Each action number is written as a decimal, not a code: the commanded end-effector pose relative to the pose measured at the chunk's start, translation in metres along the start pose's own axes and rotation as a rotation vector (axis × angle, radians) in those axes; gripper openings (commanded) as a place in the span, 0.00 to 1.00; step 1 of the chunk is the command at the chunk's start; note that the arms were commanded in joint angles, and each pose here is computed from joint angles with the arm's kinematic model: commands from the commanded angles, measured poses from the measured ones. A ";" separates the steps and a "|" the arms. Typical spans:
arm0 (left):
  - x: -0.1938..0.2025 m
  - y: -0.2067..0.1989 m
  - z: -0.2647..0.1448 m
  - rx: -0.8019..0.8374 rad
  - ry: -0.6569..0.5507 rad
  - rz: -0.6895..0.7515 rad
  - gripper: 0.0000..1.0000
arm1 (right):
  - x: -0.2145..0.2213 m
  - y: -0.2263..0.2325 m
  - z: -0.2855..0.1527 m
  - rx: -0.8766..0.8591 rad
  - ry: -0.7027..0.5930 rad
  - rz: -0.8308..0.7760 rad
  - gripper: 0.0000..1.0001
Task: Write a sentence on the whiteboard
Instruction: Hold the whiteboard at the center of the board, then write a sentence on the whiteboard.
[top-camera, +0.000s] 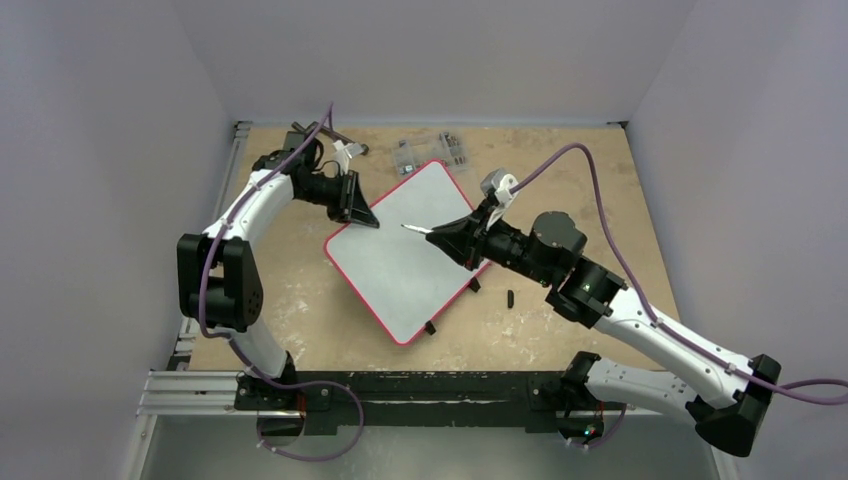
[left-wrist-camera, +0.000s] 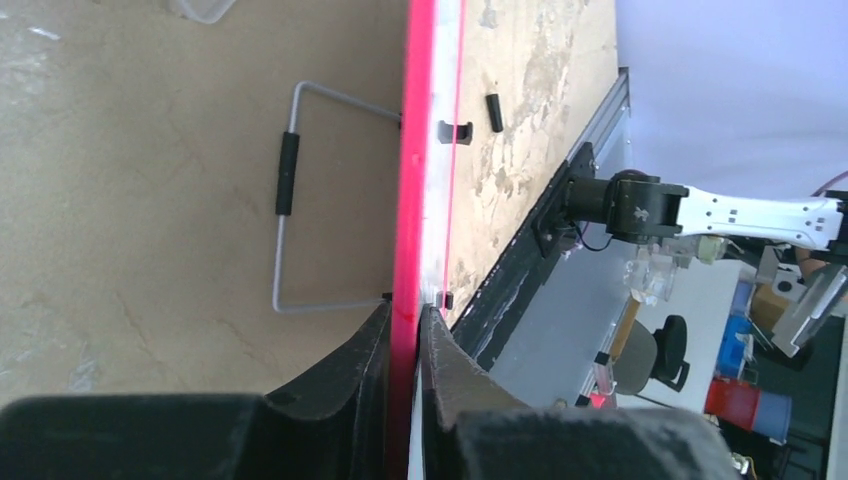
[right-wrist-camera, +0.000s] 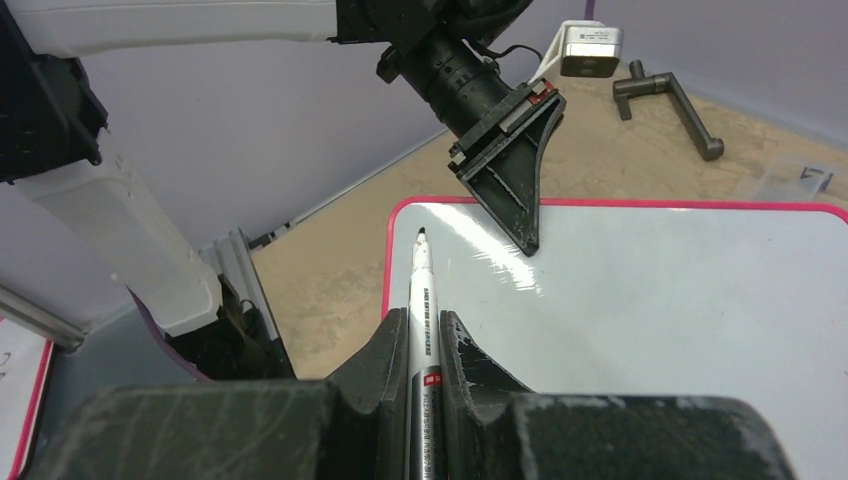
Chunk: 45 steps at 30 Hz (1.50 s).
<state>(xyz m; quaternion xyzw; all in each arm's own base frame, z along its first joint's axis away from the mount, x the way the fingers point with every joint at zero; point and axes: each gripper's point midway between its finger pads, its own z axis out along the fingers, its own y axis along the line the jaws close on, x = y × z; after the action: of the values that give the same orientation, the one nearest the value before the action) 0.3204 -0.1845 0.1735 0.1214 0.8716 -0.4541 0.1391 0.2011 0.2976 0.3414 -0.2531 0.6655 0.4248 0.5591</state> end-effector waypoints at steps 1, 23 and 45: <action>-0.005 -0.012 -0.003 0.004 -0.013 0.078 0.07 | -0.003 0.013 0.003 -0.093 -0.029 -0.067 0.00; -0.001 -0.014 -0.009 -0.280 -0.029 0.405 0.00 | 0.075 0.007 0.034 -0.204 0.173 -0.170 0.00; 0.013 -0.013 -0.006 -0.446 -0.006 0.494 0.00 | 0.084 0.031 0.065 -0.320 0.179 -0.187 0.00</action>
<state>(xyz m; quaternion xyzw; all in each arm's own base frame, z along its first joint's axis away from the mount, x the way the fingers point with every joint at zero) 0.2840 -0.2184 0.2156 0.2652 0.8688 -0.3315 0.2549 0.1876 0.3667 0.2256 -0.4312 0.6599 0.4273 0.4427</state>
